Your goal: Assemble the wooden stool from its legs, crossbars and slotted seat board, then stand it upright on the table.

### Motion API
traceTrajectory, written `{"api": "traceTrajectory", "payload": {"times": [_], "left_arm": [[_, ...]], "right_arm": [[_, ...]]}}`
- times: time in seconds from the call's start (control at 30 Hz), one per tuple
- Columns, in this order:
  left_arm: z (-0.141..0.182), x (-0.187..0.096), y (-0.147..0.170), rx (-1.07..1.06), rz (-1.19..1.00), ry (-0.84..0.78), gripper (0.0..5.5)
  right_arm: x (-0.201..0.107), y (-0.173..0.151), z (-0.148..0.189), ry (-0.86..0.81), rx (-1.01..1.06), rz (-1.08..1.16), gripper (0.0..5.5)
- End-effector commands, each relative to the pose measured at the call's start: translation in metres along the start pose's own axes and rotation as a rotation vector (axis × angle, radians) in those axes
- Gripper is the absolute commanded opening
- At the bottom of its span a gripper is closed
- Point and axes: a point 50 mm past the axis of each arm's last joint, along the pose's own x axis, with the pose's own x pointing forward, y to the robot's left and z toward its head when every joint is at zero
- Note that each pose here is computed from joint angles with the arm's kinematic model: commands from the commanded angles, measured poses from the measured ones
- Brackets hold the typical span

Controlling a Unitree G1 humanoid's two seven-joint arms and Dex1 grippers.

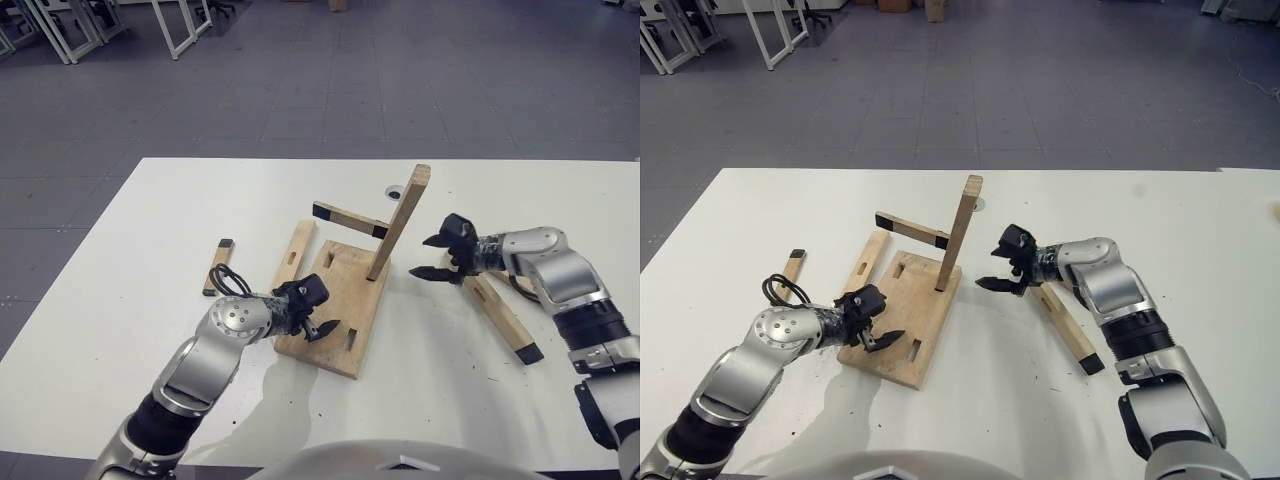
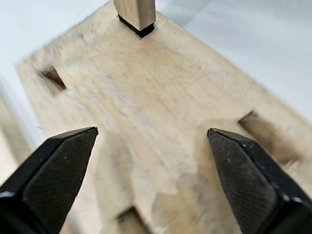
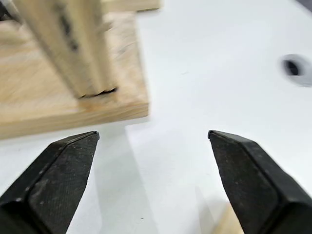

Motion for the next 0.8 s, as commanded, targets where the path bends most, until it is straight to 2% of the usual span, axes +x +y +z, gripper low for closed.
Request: {"api": "traceTrajectory", "payload": {"times": [0.03, 0.13, 0.23, 0.3, 0.37, 0.47, 0.63, 0.67, 0.73, 0.8], "left_arm": [[-0.005, 0.004, -0.013, -0.142, 0.001, 0.032, 4.18], [-0.015, 0.002, -0.012, -0.151, 0.04, 0.08, 4.18], [-0.024, 0.003, -0.007, -0.155, 0.069, 0.115, 4.18], [-0.026, 0.004, -0.007, -0.159, 0.077, 0.118, 4.18], [-0.027, 0.006, -0.009, -0.163, 0.074, 0.116, 4.18], [-0.025, 0.009, -0.011, -0.16, 0.064, 0.111, 4.18], [-0.023, 0.011, -0.014, -0.16, 0.061, 0.102, 4.18], [-0.023, 0.011, -0.014, -0.163, 0.061, 0.101, 4.18], [-0.023, 0.012, -0.015, -0.167, 0.062, 0.1, 4.18], [-0.023, 0.012, -0.015, -0.168, 0.063, 0.099, 4.18]], "right_arm": [[-0.025, -0.01, 0.037, -0.223, 0.085, -0.368, 4.13], [-0.04, -0.004, 0.08, -0.492, 0.222, -0.535, 4.13], [-0.051, 0.012, 0.126, -0.731, 0.405, -0.502, 4.13], [-0.052, 0.023, 0.148, -0.796, 0.457, -0.433, 3.95], [-0.049, 0.029, 0.16, -0.791, 0.463, -0.386, 3.51], [-0.04, 0.032, 0.162, -0.724, 0.438, -0.392, 3.51], [-0.078, 0.03, 0.211, -1.009, 0.375, -0.465, 3.51], [-0.078, 0.032, 0.215, -1.026, 0.374, -0.446, 3.51], [-0.056, 0.035, 0.203, -0.924, 0.396, -0.393, 3.51], [-0.017, 0.044, 0.169, -0.734, 0.471, -0.336, 3.51]]}}
